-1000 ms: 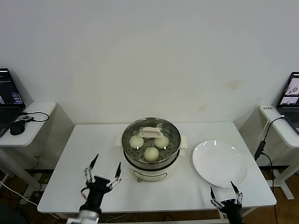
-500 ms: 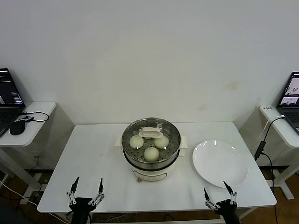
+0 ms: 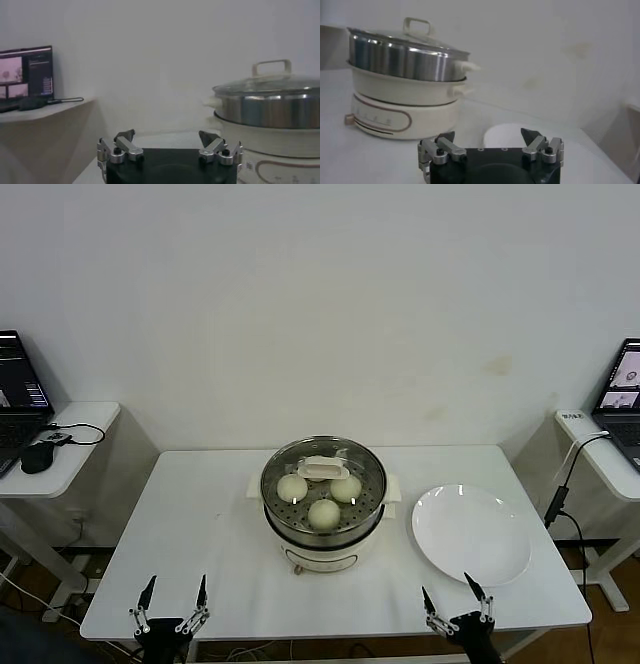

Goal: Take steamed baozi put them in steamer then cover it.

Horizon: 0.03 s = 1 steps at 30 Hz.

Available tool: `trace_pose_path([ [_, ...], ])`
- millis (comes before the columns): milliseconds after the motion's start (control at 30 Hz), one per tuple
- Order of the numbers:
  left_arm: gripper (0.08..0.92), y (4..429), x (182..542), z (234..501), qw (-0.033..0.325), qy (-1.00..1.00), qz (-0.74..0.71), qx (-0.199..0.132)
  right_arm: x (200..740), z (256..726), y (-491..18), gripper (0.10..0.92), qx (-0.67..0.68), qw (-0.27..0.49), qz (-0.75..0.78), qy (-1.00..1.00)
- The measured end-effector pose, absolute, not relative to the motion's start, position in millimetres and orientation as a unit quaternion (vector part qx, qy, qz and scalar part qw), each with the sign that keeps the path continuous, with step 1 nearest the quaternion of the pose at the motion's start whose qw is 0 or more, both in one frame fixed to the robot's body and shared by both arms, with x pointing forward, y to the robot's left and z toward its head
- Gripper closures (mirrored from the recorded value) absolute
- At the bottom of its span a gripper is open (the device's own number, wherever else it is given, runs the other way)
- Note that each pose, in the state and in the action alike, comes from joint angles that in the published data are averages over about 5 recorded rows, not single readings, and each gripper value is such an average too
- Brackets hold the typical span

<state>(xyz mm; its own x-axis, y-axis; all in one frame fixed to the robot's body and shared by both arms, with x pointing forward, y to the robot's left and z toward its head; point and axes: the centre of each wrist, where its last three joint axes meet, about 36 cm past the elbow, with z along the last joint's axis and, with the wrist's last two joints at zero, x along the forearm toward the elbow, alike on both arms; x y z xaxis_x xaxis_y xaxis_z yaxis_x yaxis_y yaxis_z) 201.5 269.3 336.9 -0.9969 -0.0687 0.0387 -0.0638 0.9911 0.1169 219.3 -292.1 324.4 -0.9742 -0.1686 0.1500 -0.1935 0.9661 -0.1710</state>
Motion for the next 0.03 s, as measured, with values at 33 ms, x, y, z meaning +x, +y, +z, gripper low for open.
trace_pose_path([
  [33,0.177,269.8,201.5,336.9,0.021,-0.998,-0.058,0.034,219.5,324.6,-291.6,0.2,0.092,0.067,0.092,-0.989],
])
